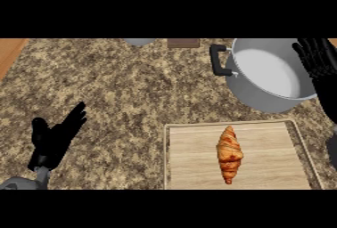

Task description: Pick the croissant from the tray and place it in the pot

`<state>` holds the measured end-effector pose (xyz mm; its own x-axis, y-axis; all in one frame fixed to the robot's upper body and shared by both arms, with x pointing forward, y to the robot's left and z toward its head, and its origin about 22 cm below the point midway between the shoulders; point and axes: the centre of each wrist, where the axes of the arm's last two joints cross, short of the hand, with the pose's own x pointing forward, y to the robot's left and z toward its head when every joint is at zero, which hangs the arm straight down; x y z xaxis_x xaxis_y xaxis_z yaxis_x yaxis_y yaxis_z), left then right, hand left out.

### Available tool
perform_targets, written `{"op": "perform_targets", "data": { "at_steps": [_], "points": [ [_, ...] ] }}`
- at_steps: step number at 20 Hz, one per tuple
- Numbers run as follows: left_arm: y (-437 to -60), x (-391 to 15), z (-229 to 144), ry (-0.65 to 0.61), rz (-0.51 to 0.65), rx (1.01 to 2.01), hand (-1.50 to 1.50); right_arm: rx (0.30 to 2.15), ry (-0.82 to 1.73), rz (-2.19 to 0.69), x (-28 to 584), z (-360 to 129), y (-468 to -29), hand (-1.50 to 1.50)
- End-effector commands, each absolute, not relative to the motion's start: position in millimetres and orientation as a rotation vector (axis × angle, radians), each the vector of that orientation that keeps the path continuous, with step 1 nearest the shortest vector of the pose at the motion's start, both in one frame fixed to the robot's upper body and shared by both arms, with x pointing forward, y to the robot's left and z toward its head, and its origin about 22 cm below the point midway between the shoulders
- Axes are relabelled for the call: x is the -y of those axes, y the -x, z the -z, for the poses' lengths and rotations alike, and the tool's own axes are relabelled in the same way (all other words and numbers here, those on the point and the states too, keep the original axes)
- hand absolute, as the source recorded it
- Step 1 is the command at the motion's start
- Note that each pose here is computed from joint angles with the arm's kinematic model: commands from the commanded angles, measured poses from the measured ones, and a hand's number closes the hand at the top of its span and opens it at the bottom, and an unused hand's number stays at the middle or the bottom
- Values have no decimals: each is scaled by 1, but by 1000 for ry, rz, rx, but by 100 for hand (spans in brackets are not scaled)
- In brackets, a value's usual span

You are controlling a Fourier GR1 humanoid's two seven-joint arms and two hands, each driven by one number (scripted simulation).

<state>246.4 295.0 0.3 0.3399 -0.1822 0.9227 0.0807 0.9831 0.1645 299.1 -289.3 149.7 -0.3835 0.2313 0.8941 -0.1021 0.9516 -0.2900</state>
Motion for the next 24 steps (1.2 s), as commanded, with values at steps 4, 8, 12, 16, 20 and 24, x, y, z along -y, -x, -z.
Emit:
{"op": "perform_targets", "data": {
  "at_steps": [4,8,12,16,20,24],
  "points": [
    [-248,-283,2,-49,239,1271,0,1542,305,-551,235,-75,-270,150],
    [-246,-268,8,1,234,1250,0,1600,937,-674,285,-113,-281,150],
    [-243,-259,13,27,238,1255,0,1985,884,-514,206,-97,-246,-150],
    [-241,-242,27,47,249,1266,0,2028,911,-514,148,-80,-207,-150],
    [-253,-240,18,45,269,1277,0,1727,965,-569,112,-82,-195,-150],
    [-258,-247,18,36,256,1274,0,1493,990,-575,90,-106,-185,-150]
  ]
}}
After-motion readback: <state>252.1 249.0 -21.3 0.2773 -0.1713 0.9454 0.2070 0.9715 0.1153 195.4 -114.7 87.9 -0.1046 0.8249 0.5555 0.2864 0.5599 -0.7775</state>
